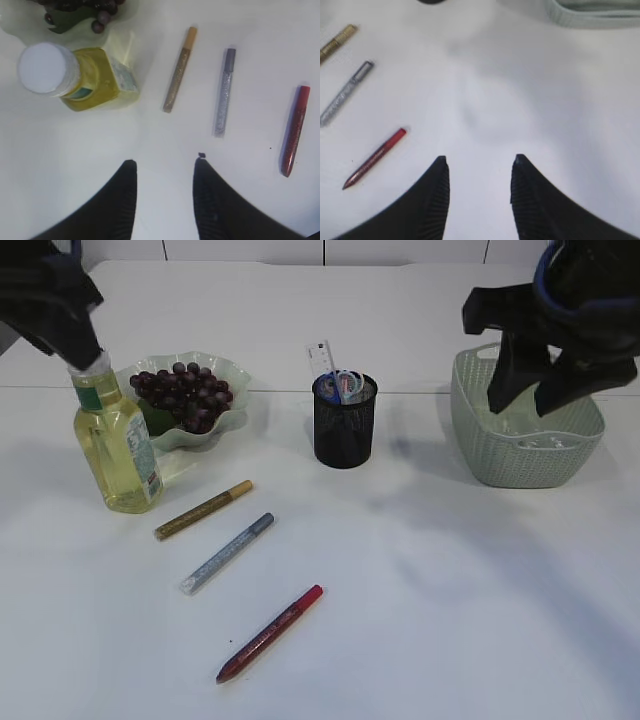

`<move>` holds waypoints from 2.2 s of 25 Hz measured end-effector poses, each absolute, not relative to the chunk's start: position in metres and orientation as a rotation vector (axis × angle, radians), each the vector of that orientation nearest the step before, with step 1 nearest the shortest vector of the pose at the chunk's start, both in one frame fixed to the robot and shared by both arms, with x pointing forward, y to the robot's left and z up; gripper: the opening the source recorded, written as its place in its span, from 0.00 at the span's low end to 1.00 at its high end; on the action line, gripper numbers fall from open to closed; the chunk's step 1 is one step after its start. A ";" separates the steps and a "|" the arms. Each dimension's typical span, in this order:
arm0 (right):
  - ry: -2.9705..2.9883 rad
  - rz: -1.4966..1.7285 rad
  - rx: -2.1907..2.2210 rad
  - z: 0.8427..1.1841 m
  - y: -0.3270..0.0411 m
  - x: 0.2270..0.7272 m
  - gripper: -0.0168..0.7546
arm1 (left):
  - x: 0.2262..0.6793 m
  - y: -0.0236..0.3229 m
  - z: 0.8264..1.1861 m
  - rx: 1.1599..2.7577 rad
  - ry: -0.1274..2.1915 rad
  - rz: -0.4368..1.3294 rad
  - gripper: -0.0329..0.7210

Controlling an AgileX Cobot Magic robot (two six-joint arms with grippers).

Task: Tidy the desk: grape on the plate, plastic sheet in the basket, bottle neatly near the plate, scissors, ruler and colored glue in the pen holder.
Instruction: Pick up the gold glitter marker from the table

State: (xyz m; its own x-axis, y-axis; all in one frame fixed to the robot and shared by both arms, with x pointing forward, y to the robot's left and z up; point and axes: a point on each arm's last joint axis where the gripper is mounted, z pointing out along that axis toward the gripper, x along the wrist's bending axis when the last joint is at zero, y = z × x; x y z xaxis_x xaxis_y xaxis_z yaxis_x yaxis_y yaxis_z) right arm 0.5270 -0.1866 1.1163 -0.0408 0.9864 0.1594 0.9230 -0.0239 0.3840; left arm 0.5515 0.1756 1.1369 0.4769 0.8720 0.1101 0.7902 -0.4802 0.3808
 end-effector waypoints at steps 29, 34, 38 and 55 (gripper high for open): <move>2.267 0.474 1.989 1.114 -0.186 0.516 0.45 | 0.632 0.118 0.954 2.932 1.022 0.269 0.41; 2.269 0.474 1.986 1.114 -0.186 0.516 0.46 | 0.647 0.110 0.941 2.911 1.015 0.282 0.41; 2.271 0.473 1.984 1.114 -0.186 0.516 0.45 | 0.654 0.105 0.930 2.890 1.005 0.284 0.41; 2.272 0.473 1.981 1.114 -0.186 0.516 0.45 | 0.666 0.132 0.915 2.789 1.129 0.108 0.41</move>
